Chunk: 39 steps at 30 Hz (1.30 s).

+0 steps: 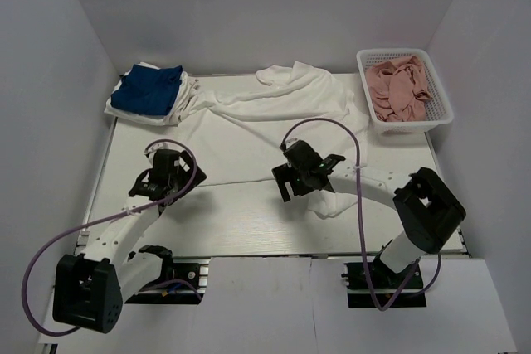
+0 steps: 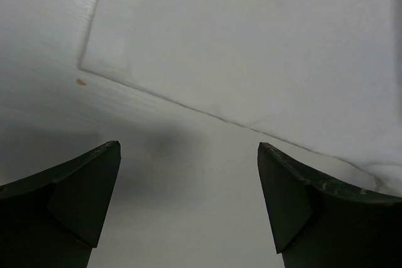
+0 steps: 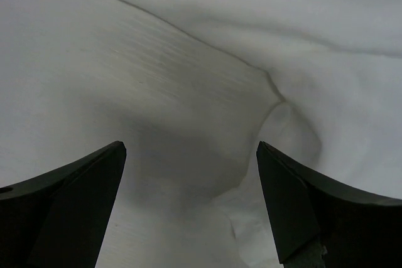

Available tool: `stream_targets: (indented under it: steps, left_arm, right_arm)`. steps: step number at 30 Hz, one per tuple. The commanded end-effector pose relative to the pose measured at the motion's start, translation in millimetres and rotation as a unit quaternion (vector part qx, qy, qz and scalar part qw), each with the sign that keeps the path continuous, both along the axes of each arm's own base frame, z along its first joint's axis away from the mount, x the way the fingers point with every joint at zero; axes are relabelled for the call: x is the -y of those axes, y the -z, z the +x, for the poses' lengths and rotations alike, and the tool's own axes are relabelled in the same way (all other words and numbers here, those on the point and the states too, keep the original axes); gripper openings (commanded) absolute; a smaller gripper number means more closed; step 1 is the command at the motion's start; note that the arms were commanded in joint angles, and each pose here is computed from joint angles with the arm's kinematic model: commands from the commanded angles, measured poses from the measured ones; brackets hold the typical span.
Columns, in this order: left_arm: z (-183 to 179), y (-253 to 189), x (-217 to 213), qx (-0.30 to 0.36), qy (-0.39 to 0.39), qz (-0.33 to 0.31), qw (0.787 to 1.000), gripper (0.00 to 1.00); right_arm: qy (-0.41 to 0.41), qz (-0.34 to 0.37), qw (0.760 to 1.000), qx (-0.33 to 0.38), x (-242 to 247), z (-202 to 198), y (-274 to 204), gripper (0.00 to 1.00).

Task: Fold and stack the t-shirts
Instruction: Flatten out the tshirt

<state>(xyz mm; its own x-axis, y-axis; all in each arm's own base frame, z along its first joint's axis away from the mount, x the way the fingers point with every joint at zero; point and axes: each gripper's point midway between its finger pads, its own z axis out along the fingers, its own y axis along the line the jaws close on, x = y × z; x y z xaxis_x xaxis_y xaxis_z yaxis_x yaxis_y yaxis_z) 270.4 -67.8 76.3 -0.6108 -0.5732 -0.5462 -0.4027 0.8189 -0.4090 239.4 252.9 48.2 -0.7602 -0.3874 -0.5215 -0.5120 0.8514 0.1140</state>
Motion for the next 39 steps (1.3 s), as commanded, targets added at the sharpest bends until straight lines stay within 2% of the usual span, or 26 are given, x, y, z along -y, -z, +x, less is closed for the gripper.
stream_targets:
  steps: [1, 4, 9, 10, 11, 12, 13, 18, 21, 22, 23, 24, 25, 26, 28, 30, 31, 32, 33, 35, 37, 38, 39]
  left_arm:
    - [-3, -9, -7, 0.03, -0.03, -0.01, 0.999, 1.0]
    - [-4, -9, -7, 0.035, -0.03, -0.012, 0.999, 1.0]
    - [-2, -6, -7, 0.021, -0.027, -0.005, 0.999, 1.0]
    - [-3, -2, -7, 0.014, -0.027, -0.003, 1.0, 1.0]
    - [-3, 1, -6, 0.007, -0.024, -0.005, 1.0, 1.0]
    - [-1, -1, -5, 0.012, -0.024, -0.006, 1.0, 1.0]
    - [-2, 1, -6, 0.008, -0.024, -0.005, 1.0, 1.0]
    - [0, 3, -5, 0.003, -0.021, -0.001, 1.0, 1.0]
    - [-2, 5, -8, -0.002, -0.024, 0.004, 1.0, 1.0]
    - [-4, 7, -10, -0.007, -0.027, 0.008, 1.0, 1.0]
    - [-2, 3, -9, -0.002, -0.027, 0.007, 1.0, 1.0]
    - [-4, 4, -10, -0.007, -0.027, 0.008, 1.0, 1.0]
    - [-1, 1, -11, -0.002, -0.03, 0.011, 0.999, 1.0]
    - [-3, 2, -11, -0.006, -0.03, 0.012, 0.999, 1.0]
    - [-2, 2, -13, -0.006, -0.034, 0.012, 0.999, 1.0]
    - [0, 5, -13, -0.01, -0.038, 0.009, 0.999, 1.0]
    - [0, 5, -13, -0.01, -0.038, 0.009, 0.999, 1.0]
    - [1, 8, -13, -0.014, -0.038, 0.01, 0.999, 1.0]
    - [0, 13, -11, -0.024, -0.034, 0.008, 0.999, 1.0]
    - [5, 8, -10, -0.02, -0.034, 0.007, 0.999, 1.0]
    - [3, 9, -7, -0.024, -0.028, 0.008, 0.999, 1.0]
    - [2, 12, -7, -0.029, -0.028, 0.009, 0.999, 1.0]
    - [2, 12, -7, -0.029, -0.028, 0.009, 0.999, 1.0]
  right_arm:
    - [0.079, -0.086, 0.993, 0.016, 30, 1, 17, 0.9]
    - [0.104, -0.137, 0.985, 0.029, 38, -5, 27, 0.89]
    - [0.128, -0.199, 0.971, 0.039, 55, -13, 35, 0.78]
    - [0.135, -0.202, 0.969, 0.04, 56, -14, 37, 0.69]
    - [0.138, -0.207, 0.968, 0.046, 58, -14, 37, 0.55]
    - [0.146, -0.206, 0.966, 0.054, 58, -12, 34, 0.04]
    - [0.149, -0.211, 0.964, 0.057, 61, -14, 33, 0.0]
    - [0.129, -0.216, 0.966, 0.053, 73, -34, 3, 0.0]
    - [0.047, -0.159, 0.986, -0.004, 67, -71, -4, 0.0]
    - [-0.005, -0.083, 0.994, -0.067, 43, -100, -8, 0.0]
    - [-0.053, -0.058, 0.994, -0.077, 40, -114, -8, 0.0]
    - [-0.106, -0.016, 0.983, -0.149, 33, -151, -4, 0.0]
    - [-0.121, -0.006, 0.98, -0.158, 35, -160, -4, 0.0]
    - [-0.122, 0.002, 0.978, -0.168, 42, -171, -3, 0.0]
    - [-0.081, -0.028, 0.979, -0.187, 66, -182, 6, 0.0]
    - [-0.028, -0.055, 0.984, -0.165, 81, -174, 17, 0.0]
    - [-0.019, -0.044, 0.99, -0.136, 76, -163, 15, 0.09]
    - [-0.012, -0.032, 0.993, -0.117, 70, -155, 8, 0.27]
    - [0.002, -0.025, 0.995, -0.096, 68, -146, 3, 0.38]
    - [0.022, -0.007, 0.999, -0.042, 56, -121, -13, 0.54]
    - [0.059, -0.021, 0.998, -0.008, 61, -104, -18, 0.55]
    - [0.097, -0.023, 0.995, 0.021, 63, -89, -27, 0.6]
    - [0.135, -0.034, 0.99, 0.035, 69, -81, -26, 0.6]
